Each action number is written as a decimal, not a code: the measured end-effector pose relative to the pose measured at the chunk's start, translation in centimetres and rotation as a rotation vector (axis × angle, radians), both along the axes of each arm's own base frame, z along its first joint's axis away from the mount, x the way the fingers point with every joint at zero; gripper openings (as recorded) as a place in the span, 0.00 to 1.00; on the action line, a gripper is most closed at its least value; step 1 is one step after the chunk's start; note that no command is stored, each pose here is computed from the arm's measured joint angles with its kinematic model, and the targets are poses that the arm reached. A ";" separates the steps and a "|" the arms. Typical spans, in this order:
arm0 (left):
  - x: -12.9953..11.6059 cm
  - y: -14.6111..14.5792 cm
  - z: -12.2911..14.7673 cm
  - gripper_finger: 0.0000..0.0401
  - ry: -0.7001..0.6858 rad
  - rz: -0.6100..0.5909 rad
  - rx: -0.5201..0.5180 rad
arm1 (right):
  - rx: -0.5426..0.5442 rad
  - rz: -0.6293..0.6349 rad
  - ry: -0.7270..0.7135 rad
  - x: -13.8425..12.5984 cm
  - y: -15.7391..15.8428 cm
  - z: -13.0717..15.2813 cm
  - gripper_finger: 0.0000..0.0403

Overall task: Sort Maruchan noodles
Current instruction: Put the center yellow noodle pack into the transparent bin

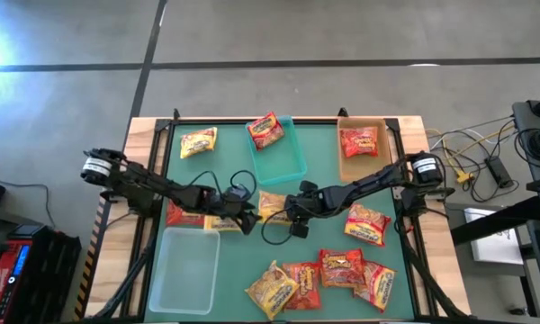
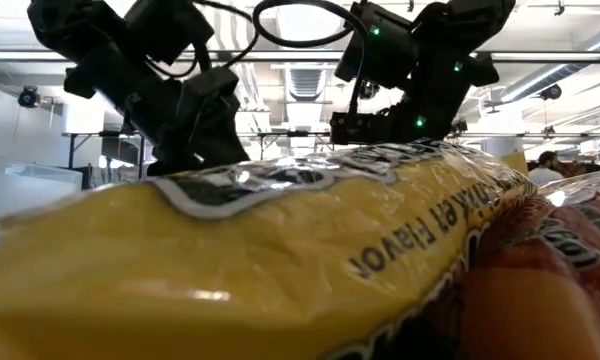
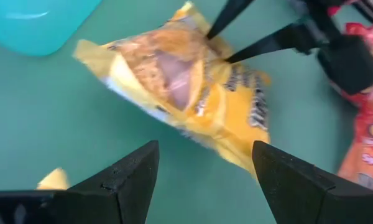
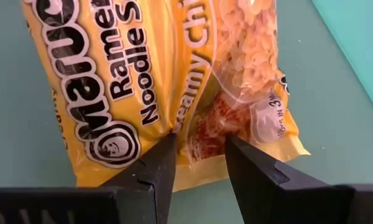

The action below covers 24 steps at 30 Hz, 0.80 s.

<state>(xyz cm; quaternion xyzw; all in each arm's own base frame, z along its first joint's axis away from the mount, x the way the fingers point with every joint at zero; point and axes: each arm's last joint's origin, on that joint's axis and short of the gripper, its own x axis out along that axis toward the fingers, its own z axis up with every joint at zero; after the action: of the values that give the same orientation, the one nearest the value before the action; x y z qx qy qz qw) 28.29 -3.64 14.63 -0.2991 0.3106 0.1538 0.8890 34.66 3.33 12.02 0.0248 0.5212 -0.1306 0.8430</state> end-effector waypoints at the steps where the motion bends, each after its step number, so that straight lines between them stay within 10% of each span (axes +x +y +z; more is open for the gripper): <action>1: -0.1 0.2 -0.1 0.60 0.004 0.008 -0.003 | -0.001 0.000 0.008 0.0 0.0 -0.3 0.33; 24: 0.3 2.0 -0.8 0.60 -0.037 0.192 -0.233 | -0.033 0.029 -0.021 0.3 0.0 -0.3 0.33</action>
<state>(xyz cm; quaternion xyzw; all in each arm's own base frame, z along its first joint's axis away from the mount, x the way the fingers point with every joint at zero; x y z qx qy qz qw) 28.61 -1.64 13.82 -0.4315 0.2798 0.1955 0.8351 34.96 3.32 11.68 0.0048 0.5103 -0.1268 0.8506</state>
